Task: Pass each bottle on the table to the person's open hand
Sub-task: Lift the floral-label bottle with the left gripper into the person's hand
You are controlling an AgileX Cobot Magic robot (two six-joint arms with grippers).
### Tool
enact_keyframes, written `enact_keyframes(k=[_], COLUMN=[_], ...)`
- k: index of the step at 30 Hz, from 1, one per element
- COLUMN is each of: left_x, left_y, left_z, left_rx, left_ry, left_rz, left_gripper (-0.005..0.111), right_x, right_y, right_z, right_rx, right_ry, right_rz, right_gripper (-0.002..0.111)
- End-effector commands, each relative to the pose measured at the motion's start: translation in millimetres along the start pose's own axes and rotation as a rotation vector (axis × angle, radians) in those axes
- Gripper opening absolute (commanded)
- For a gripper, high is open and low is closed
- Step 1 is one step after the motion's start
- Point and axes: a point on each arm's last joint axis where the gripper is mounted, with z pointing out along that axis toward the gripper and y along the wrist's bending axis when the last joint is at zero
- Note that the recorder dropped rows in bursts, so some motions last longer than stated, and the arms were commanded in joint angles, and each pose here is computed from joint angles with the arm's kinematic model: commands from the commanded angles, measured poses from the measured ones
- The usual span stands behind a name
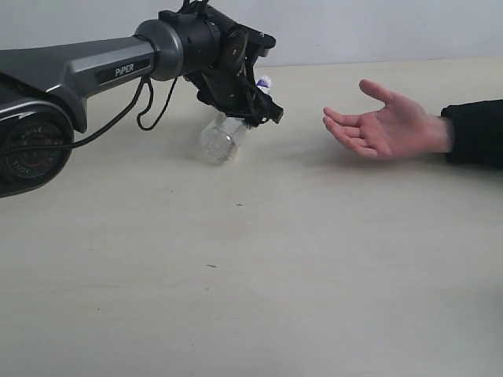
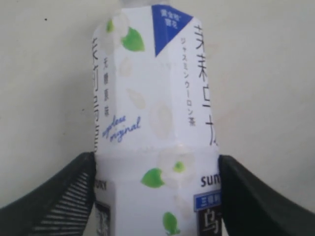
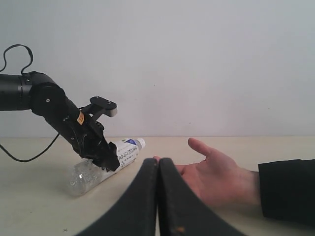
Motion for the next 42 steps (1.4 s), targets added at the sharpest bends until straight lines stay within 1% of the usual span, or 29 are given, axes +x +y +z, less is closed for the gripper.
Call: enact_keyframes(k=[1,3,4,7,11,13,14,15,18,19,20,21,24,27,29,31,34,37,38,39,40,42], left_x=[0.0,-2.4,-5.1,-12.2,-22.4,-21.6,-20.3,-16.6,-5.8,-4.8,1.3,3.9,21.7,42.8,53.7,62.9,76.1,86.8,91.6,92.7,90.4,84.7], left_y=[2.8,5.0,6.2,11.3,16.0,16.9,18.0,17.5,4.4,0.9,-5.5,-8.0,-19.2,-37.3,-53.1,-69.4,-96.0,-124.9,-144.6,-153.0,-166.2,-182.5], left_z=[0.2,-5.5,-10.8,-33.1,-77.6,-94.3,-105.9,-110.8,-134.8,-147.8,-156.0,-169.4,-193.7,-210.7,-221.9,-228.5,-233.1,-236.6,-238.8,-238.9,-232.7,-221.7], left_rx=[-0.02,-0.034,-0.038,-0.053,-0.06,-0.052,-0.052,-0.051,-0.026,-0.013,0.003,0.02,0.075,0.142,0.189,0.232,0.236,0.172,0.155,0.174,0.216,0.251], left_ry=[0.006,0.007,0.004,0.012,0.007,0.023,0.03,0.042,0.026,-0.01,-0.035,-0.069,-0.126,-0.164,-0.212,-0.26,-0.323,-0.396,-0.444,-0.449,-0.439,-0.434], left_rz=[0.014,0.018,0.015,0.005,-0.028,-0.05,-0.084,-0.103,-0.131,-0.144,-0.16,-0.195,-0.288,-0.344,-0.37,-0.43,-0.468,-0.488,-0.514,-0.535,-0.575,-0.591], left_gripper=[0.028,0.006,0.0,0.0,0.0,0.0,0.0,0.0,0.0,0.0,0.0,0.0,0.0,0.0,0.0,0.0,0.0,0.0,0.0,0.0,0.0,0.0], right_x=[0.4,0.4,0.4,0.4,0.4,0.4,0.4,0.4,0.4,0.4,0.4,0.4,0.4,0.6,0.6,0.6,0.6,0.6,0.6,0.6,0.6,0.6], right_y=[-0.7,-0.7,-0.7,-0.7,-0.7,-0.7,-0.7,-0.7,-0.7,-0.7,-0.7,-0.7,-0.7,-0.7,-0.7,-0.7,-0.7,-0.7,-0.7,-0.7,-0.7,-0.7], right_z=[-0.3,-0.3,-0.3,-0.3,-0.3,-0.3,-0.3,-0.3,-0.3,-0.3,-0.3,-0.3,-0.3,-0.3,-0.3,-0.3,-0.3,-0.3,-0.3,-0.3,-0.3,-0.3], right_rx=[0.007,0.007,0.007,0.007,0.007,0.007,0.007,0.007,0.007,0.007,0.007,0.007,0.007,0.006,0.006,0.006,0.006,0.006,0.006,0.006,0.006,0.006], right_ry=[-0.012,-0.012,-0.012,-0.012,-0.012,-0.012,-0.012,-0.012,-0.012,-0.012,-0.012,-0.012,-0.012,-0.01,-0.01,-0.01,-0.01,-0.01,-0.01,-0.01,-0.01,-0.01], right_rz=[-0.009,-0.009,-0.009,-0.009,-0.009,-0.009,-0.009,-0.009,-0.009,-0.009,-0.009,-0.009,-0.009,-0.009,-0.009,-0.009,-0.009,-0.009,-0.009,-0.009,-0.009,-0.009], right_gripper=[0.0,0.0,0.0,0.0,0.0,0.0,0.0,0.0,0.0,0.0,0.0,0.0,0.0,0.0,0.0,0.0,0.0,0.0,0.0,0.0,0.0,0.0])
